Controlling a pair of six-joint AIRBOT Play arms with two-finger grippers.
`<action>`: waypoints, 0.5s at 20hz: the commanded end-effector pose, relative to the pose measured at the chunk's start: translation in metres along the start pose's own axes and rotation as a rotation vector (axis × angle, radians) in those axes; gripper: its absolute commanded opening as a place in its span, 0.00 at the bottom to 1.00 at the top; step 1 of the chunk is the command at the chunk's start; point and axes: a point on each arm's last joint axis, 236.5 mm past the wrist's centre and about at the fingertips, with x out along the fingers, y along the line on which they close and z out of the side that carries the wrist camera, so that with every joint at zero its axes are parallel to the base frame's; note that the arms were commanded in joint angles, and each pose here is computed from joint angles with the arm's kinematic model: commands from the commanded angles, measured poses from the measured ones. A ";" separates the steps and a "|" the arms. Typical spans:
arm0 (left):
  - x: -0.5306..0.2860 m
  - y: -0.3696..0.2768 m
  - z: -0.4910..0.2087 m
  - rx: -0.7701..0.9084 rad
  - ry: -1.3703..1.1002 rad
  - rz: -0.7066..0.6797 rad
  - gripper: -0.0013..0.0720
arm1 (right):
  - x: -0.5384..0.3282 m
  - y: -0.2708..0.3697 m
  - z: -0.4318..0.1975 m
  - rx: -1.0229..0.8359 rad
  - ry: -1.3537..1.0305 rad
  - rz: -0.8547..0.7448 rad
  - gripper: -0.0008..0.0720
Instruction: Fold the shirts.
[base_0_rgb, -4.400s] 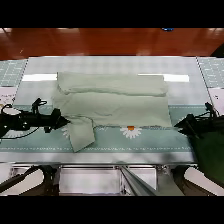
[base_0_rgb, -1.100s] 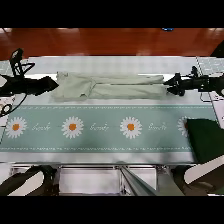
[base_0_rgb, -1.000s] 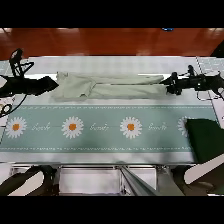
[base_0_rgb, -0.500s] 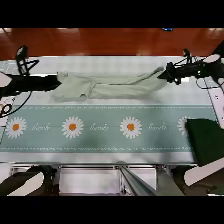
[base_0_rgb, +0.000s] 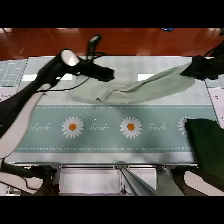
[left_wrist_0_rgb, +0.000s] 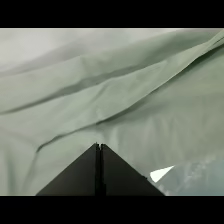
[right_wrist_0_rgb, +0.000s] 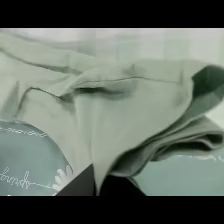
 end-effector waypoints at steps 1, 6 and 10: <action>0.072 -0.062 -0.038 0.009 0.209 -0.110 0.04 | -0.051 0.024 -0.032 -0.017 -0.104 -0.032 0.04; 0.129 -0.138 -0.118 0.047 0.389 -0.205 0.04 | -0.071 0.037 -0.062 -0.010 -0.140 -0.027 0.04; 0.137 -0.170 -0.141 0.100 0.418 -0.233 0.04 | -0.069 0.037 -0.066 -0.004 -0.127 -0.023 0.04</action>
